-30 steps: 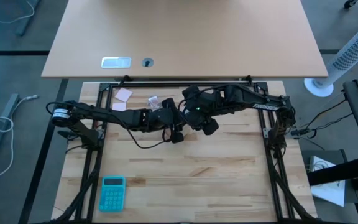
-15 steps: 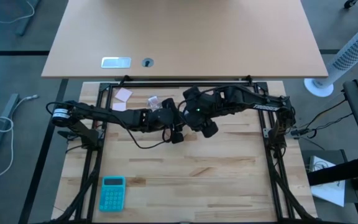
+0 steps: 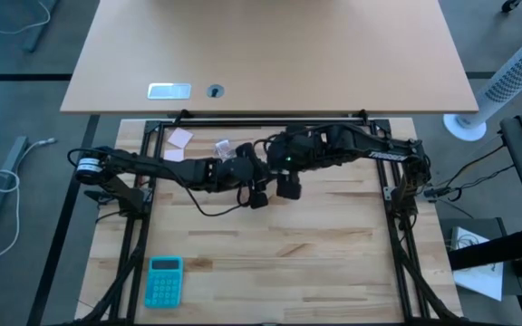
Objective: Screw lightbulb
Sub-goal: Insert the lightbulb into the lamp
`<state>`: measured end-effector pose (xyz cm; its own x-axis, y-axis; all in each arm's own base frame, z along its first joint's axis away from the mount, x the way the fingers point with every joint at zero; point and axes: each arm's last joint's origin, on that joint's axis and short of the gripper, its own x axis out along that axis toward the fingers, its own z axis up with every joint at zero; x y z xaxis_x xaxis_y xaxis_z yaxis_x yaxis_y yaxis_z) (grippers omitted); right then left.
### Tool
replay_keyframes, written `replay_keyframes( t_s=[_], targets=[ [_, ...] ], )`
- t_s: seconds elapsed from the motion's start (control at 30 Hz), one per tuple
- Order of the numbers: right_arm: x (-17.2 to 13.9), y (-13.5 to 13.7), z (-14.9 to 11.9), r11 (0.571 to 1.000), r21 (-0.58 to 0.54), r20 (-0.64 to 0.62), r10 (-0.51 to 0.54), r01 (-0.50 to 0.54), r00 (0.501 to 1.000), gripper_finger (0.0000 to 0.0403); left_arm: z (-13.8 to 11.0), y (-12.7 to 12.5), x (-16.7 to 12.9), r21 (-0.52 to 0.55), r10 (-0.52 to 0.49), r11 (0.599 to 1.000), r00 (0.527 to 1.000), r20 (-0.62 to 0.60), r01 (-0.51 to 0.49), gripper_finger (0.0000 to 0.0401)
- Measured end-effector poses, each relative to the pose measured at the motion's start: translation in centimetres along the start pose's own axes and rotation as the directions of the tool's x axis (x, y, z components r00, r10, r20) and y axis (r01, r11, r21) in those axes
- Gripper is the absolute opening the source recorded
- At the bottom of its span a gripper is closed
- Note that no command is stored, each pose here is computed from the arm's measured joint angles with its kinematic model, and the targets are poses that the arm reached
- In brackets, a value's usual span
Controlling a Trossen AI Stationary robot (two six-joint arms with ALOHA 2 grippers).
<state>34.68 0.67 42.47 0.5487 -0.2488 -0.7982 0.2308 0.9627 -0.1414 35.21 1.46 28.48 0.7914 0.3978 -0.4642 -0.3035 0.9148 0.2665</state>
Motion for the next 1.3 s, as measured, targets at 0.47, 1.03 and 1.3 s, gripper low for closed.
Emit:
replay_keyframes(
  t_s=[0.47,1.03,1.3],
  targets=[
    [-0.1,-0.1,0.1,0.581,0.814,0.007,0.017,-0.015,1.0,0.0279,0.4,0.3,-0.1,0.024,0.01,1.0,1.0,-0.013,-0.01,0.0146],
    [-1.9,-0.7,0.3,0.881,-0.473,0.036,0.029,-0.009,0.999,0.0342,0.9,0.6,-0.3,-0.017,0.026,1.0,1.0,0.013,-0.026,0.0146],
    [-1.9,-0.8,0.3,0.689,-0.724,0.038,0.019,0.015,0.999,0.0331,1.0,0.6,-0.3,-0.018,0.02,1.0,1.0,0.015,-0.02,0.0146]
  ],
)
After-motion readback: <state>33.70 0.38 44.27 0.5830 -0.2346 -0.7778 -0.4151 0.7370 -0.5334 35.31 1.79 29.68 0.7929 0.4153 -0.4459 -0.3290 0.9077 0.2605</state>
